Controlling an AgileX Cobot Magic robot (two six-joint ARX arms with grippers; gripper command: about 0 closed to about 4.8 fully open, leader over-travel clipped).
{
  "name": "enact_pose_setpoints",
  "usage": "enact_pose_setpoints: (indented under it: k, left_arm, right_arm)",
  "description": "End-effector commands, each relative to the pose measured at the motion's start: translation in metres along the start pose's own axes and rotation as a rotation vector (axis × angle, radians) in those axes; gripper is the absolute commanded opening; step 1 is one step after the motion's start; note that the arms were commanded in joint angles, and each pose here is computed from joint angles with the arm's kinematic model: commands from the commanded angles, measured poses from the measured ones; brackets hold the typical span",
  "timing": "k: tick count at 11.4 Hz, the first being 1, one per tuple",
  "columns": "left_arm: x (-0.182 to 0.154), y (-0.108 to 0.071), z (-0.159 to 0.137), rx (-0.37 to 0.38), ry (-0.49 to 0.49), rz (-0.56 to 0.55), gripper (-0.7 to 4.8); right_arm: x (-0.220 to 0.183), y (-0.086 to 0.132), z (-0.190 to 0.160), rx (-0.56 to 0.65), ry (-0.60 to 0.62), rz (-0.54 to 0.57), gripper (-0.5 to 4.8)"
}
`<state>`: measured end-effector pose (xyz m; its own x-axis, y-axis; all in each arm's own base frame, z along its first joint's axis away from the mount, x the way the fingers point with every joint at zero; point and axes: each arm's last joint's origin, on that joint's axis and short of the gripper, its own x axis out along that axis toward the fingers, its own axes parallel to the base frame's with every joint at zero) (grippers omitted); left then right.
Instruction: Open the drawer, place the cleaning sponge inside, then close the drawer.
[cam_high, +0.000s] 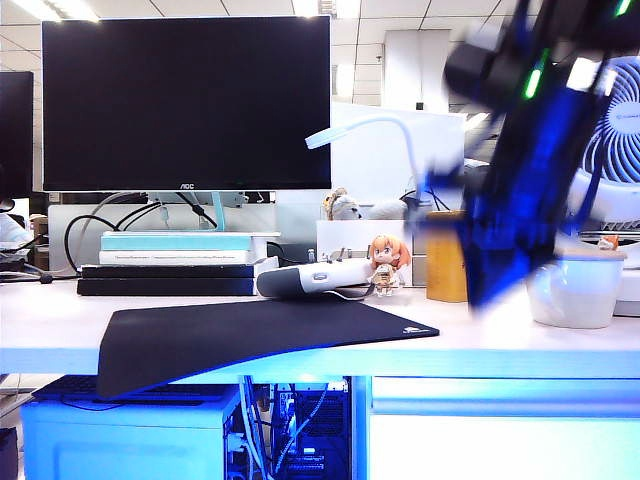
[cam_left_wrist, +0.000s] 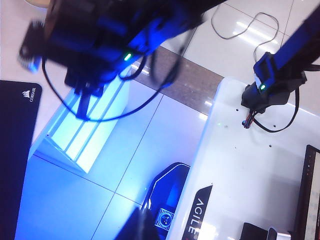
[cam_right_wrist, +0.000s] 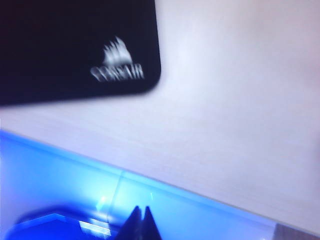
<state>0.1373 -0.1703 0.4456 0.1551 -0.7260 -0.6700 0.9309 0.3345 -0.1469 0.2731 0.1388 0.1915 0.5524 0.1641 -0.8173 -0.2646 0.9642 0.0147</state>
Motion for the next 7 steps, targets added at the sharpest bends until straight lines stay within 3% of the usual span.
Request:
enact_pose_setpoints:
  k: [1,3,7]
  left_arm:
    - [-0.004,-0.002,-0.001,0.008,-0.007,-0.003,-0.05]
    - [-0.004,-0.002,-0.001,0.024,-0.003,-0.003,-0.05]
    - [-0.004,-0.002,-0.004,0.021,0.022,-0.008,-0.05]
  right_arm:
    - [-0.051,-0.003,0.015,0.018,-0.186,0.031,-0.08]
    - [-0.098,-0.007,0.017,0.028,-0.329,0.057,-0.08]
    - [-0.155,-0.017,0.003,0.035,-0.507,0.057,-0.08]
